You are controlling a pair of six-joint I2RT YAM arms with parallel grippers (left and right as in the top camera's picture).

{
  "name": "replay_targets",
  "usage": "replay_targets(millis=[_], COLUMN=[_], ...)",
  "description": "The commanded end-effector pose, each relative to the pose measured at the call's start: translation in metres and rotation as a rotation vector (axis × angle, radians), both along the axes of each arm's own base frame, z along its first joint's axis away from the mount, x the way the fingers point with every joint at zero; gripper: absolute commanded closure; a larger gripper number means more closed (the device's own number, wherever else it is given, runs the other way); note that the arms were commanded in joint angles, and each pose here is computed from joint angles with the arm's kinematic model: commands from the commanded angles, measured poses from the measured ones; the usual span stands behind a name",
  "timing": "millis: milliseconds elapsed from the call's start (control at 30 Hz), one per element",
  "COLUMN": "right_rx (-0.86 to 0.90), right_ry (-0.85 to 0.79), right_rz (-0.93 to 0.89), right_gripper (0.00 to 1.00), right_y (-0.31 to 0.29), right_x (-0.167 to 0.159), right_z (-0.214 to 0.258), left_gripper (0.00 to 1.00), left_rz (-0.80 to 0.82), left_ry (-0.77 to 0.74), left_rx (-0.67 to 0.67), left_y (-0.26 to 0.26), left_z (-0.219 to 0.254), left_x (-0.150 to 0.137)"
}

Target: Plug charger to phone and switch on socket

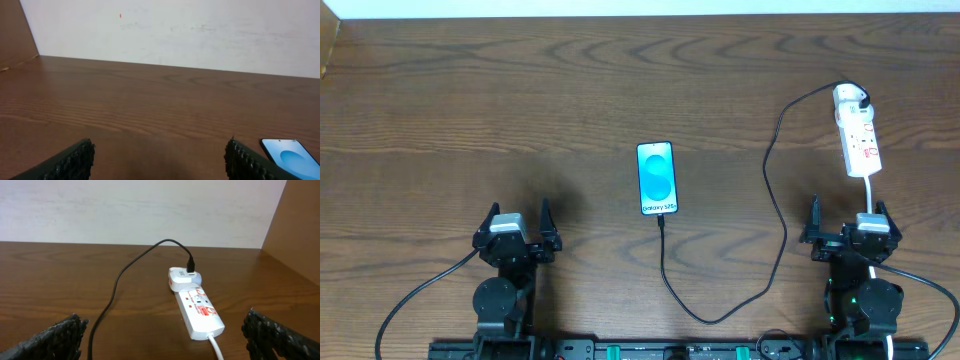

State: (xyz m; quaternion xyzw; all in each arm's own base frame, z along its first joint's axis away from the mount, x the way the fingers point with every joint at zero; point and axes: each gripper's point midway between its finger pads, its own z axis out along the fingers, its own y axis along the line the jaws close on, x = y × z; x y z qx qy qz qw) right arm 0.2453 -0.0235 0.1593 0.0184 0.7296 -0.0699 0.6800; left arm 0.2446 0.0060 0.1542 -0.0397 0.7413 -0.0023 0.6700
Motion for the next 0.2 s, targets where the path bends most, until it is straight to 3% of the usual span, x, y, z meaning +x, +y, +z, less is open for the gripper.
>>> replay_targets(millis=[0,167], right_rx=[-0.013,-0.013], right_ry=[0.000,0.000], right_rz=[0.004,0.004], right_gripper=[0.01,0.01], right_y=[0.0008,0.0008], right_x=[-0.0003,-0.0003], right_z=[0.0000,0.0000], left_gripper=[0.17,0.17], left_rz=[0.016,0.016], left_ry=[0.054,0.054], left_rx=[0.017,0.017], left_y=[0.0034,0.0034], left_z=[-0.0177,-0.0177], left_x=[-0.0011,-0.0011])
